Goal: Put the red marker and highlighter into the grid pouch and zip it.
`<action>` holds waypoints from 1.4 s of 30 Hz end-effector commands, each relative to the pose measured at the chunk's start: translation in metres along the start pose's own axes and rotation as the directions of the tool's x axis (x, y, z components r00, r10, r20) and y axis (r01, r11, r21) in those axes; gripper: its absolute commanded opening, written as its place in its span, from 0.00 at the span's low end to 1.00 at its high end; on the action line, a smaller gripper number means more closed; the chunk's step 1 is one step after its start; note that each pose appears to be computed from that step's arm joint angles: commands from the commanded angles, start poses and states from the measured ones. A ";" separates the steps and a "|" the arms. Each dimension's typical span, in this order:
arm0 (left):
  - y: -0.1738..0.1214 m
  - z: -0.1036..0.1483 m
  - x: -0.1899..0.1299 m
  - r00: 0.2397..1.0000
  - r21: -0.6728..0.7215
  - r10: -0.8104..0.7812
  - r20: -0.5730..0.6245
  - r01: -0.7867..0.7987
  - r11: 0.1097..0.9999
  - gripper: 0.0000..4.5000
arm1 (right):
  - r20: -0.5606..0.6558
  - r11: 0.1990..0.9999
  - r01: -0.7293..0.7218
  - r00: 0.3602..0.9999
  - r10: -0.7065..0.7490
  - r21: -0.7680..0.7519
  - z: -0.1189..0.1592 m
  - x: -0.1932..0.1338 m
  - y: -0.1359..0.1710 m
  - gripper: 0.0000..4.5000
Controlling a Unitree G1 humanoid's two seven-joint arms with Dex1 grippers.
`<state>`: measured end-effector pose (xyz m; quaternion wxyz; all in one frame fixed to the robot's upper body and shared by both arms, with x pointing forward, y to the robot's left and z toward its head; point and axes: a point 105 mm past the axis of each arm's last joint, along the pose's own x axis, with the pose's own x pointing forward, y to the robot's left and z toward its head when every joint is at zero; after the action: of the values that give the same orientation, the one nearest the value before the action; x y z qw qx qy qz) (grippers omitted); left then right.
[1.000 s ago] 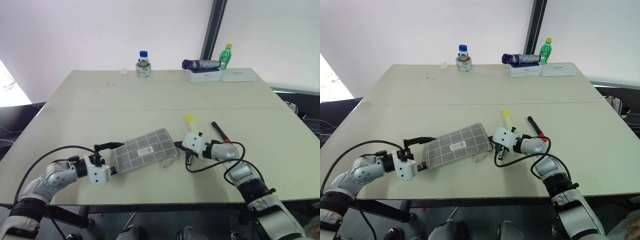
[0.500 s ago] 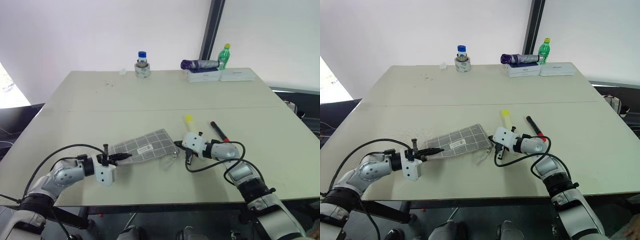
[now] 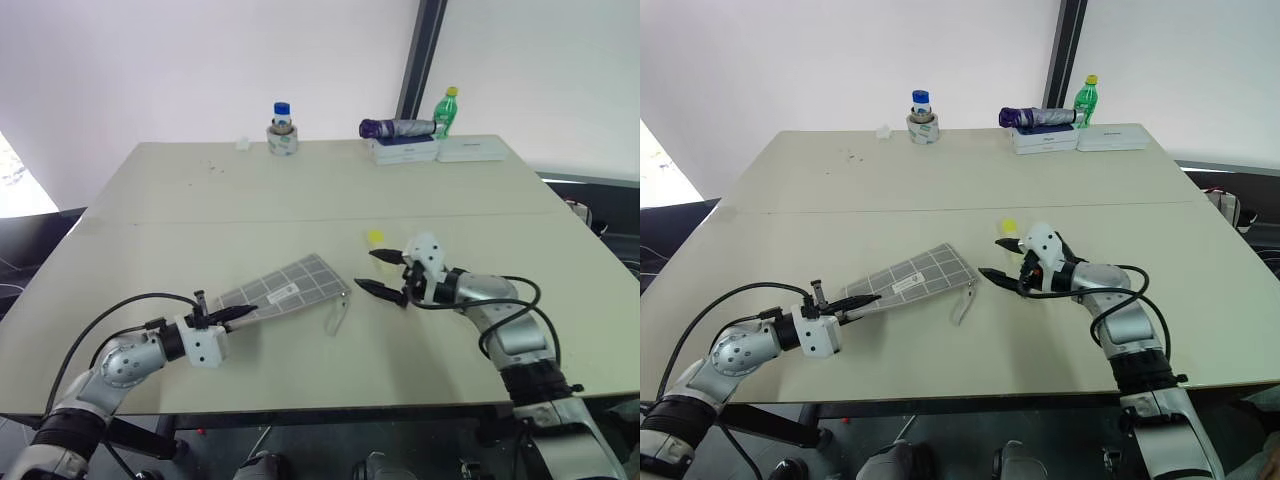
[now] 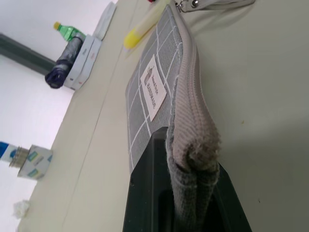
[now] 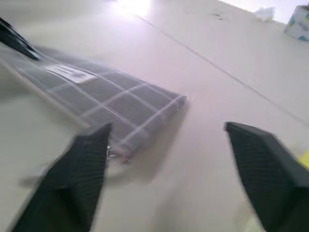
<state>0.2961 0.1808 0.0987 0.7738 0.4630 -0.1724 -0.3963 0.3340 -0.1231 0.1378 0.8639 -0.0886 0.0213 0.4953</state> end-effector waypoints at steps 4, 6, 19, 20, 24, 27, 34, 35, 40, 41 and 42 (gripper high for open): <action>0.016 0.009 -0.002 0.998 0.053 0.069 -0.009 -0.068 0.996 0.00 | -0.024 0.991 0.091 0.996 -0.089 0.102 -0.015 0.031 0.029 0.99; 0.017 0.012 -0.001 0.997 0.054 0.078 -0.007 -0.078 0.996 0.00 | -0.038 0.989 0.102 0.994 -0.099 0.104 -0.019 0.036 0.033 0.99; 0.016 0.021 0.002 0.997 0.060 0.081 0.002 -0.081 0.995 0.00 | -0.041 0.952 0.178 0.984 -0.173 0.247 -0.024 0.056 0.029 0.60; 0.016 0.021 0.002 0.997 0.062 0.082 0.001 -0.082 0.995 0.00 | -0.048 0.954 0.180 0.984 -0.174 0.238 -0.025 0.056 0.030 0.47; 0.016 0.020 0.001 0.996 0.057 0.085 -0.002 -0.085 0.995 0.00 | -0.070 0.964 0.157 0.987 -0.146 0.216 -0.029 0.055 0.035 0.03; 0.015 0.020 0.001 0.996 0.047 0.087 -0.006 -0.086 0.995 0.00 | -0.102 0.981 0.139 0.987 -0.125 0.138 -0.032 0.054 0.037 0.01; 0.005 0.022 0.012 0.997 0.038 0.073 -0.010 -0.073 0.997 0.00 | -0.086 0.996 0.004 0.996 -0.012 -0.094 -0.005 0.077 0.059 0.01; 0.005 0.022 0.013 0.997 0.036 0.079 -0.014 -0.078 0.996 0.00 | -0.100 0.989 -0.031 0.995 0.016 -0.147 -0.005 0.081 0.065 0.01; 0.002 0.023 0.021 0.995 0.029 0.095 -0.029 -0.095 0.995 0.00 | -0.050 0.977 -0.105 0.994 0.097 -0.186 0.014 0.105 0.080 0.01; 0.003 0.022 0.022 0.994 0.026 0.106 -0.039 -0.105 0.994 0.00 | -0.057 0.967 -0.128 0.991 0.118 -0.220 0.015 0.108 0.082 0.01; 0.005 0.021 0.023 0.992 0.027 0.116 -0.048 -0.115 0.993 0.00 | -0.062 0.957 -0.150 0.988 0.139 -0.249 0.016 0.110 0.084 0.01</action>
<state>0.2965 0.1551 0.1025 0.7961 0.4649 -0.1708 -0.3477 0.3192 0.0049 0.1127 0.8231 -0.1872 0.0249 0.5356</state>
